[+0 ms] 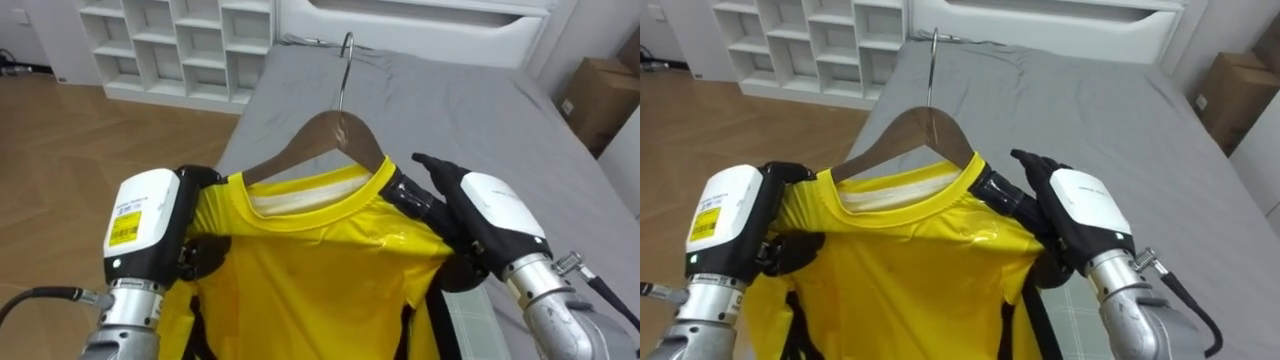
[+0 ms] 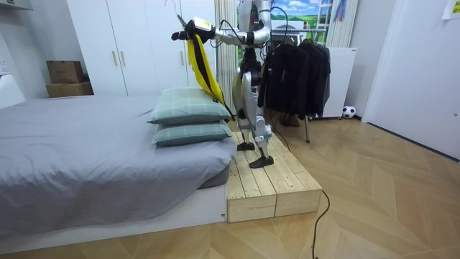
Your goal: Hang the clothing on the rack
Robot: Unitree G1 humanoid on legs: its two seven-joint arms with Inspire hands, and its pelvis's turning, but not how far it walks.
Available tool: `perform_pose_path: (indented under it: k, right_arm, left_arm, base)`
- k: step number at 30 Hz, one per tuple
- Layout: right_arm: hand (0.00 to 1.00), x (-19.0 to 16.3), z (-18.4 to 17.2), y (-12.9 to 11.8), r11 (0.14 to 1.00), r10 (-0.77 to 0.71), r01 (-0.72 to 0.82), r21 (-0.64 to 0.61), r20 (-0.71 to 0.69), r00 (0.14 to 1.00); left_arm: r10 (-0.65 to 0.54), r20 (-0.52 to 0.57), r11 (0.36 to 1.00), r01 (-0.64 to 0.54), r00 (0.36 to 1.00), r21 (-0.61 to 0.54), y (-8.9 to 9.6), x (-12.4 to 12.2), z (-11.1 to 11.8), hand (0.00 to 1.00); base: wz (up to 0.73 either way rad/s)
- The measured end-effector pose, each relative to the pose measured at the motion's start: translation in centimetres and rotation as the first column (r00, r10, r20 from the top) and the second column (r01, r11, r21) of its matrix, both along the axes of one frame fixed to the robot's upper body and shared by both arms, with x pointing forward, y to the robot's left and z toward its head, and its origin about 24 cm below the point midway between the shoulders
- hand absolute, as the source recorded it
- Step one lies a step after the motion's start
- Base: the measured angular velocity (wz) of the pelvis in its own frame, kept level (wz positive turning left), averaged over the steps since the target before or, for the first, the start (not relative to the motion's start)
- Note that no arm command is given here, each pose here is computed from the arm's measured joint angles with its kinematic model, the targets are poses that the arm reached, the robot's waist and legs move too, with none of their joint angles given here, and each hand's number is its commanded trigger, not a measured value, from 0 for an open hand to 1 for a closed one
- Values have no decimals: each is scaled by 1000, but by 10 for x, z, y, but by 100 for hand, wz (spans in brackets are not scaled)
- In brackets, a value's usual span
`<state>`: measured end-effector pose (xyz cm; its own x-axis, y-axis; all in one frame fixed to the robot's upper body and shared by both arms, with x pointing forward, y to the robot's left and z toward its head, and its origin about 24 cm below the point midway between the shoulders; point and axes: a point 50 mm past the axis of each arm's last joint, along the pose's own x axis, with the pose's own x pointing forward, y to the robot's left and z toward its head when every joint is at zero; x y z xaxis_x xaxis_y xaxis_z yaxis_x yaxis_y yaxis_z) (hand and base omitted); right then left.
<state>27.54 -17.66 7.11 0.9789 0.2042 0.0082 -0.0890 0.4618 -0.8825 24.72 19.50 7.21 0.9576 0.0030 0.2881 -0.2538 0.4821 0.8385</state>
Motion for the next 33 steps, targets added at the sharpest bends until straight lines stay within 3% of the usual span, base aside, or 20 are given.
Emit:
perform_pose_path:
  k: [19, 33]
  right_arm:
    - [0, 2, -5, 7, 1000, 9, -9, 3, -31, 999]
    - [0, 1, -19, 10, 1000, 12, -14, -16, -137, 991]
  left_arm:
    - [13, -14, 1000, -13, 1000, -1, -1, 0, -2, 100]
    - [14, -34, 998, -12, 999, 69, -4, 1, -5, 100]
  base:
    - [0]
    - [0]
